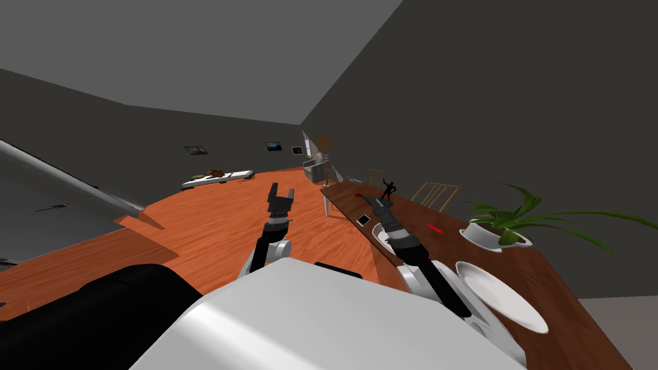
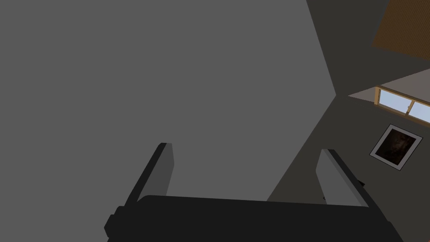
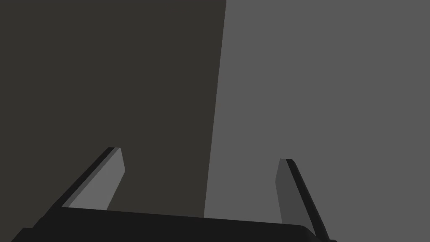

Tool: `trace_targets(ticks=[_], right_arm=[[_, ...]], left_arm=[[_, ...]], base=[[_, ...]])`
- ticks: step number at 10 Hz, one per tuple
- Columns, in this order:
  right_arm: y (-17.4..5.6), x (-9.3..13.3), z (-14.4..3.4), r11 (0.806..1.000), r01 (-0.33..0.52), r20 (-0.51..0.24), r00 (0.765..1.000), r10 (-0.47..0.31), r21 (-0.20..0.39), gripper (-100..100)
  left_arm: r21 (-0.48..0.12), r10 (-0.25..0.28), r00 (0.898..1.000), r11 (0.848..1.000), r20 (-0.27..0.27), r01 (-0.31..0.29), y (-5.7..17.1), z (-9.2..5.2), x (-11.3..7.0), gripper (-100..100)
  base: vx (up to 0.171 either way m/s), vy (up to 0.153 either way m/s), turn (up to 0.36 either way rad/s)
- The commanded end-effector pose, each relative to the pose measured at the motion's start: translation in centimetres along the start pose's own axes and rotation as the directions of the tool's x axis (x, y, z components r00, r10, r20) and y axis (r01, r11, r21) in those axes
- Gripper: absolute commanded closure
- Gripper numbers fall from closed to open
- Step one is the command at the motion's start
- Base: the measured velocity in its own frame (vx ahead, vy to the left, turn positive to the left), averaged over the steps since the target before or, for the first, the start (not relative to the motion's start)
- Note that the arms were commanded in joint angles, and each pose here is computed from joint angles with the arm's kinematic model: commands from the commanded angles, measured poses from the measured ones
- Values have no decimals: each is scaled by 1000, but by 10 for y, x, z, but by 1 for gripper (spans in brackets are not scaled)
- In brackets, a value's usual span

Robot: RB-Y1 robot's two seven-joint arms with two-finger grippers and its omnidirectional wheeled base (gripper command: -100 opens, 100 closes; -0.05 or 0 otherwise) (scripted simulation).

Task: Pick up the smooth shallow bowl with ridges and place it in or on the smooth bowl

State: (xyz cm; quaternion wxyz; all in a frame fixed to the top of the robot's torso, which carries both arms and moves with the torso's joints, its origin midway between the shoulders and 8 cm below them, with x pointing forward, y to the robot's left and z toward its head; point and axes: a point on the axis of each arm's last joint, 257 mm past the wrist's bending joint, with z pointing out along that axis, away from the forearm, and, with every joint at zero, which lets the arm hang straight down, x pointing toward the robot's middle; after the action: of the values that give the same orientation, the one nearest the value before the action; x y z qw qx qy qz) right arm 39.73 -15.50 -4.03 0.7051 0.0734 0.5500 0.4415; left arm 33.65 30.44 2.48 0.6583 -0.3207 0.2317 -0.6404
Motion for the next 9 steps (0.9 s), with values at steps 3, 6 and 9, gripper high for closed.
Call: trace_targets(ticks=[3, 6, 9], right_arm=[[-13, 27, 2, 995, 91, -96, 992, -87, 41, -100], [-34, 63, -6, 974, 217, -223, 955, -198, 65, -100], [-60, 97, -20, 936, 343, -351, 888, -299, 72, -100]], left_arm=[[0, 0, 1000, 1000, 0, 0, 0, 0, 0, 0], [0, 0, 1000, 1000, 0, 0, 0, 0, 0, 0], [0, 0, 1000, 1000, 0, 0, 0, 0, 0, 0]], base=[[62, 70, 11], [43, 66, 17], [54, 56, 23]])
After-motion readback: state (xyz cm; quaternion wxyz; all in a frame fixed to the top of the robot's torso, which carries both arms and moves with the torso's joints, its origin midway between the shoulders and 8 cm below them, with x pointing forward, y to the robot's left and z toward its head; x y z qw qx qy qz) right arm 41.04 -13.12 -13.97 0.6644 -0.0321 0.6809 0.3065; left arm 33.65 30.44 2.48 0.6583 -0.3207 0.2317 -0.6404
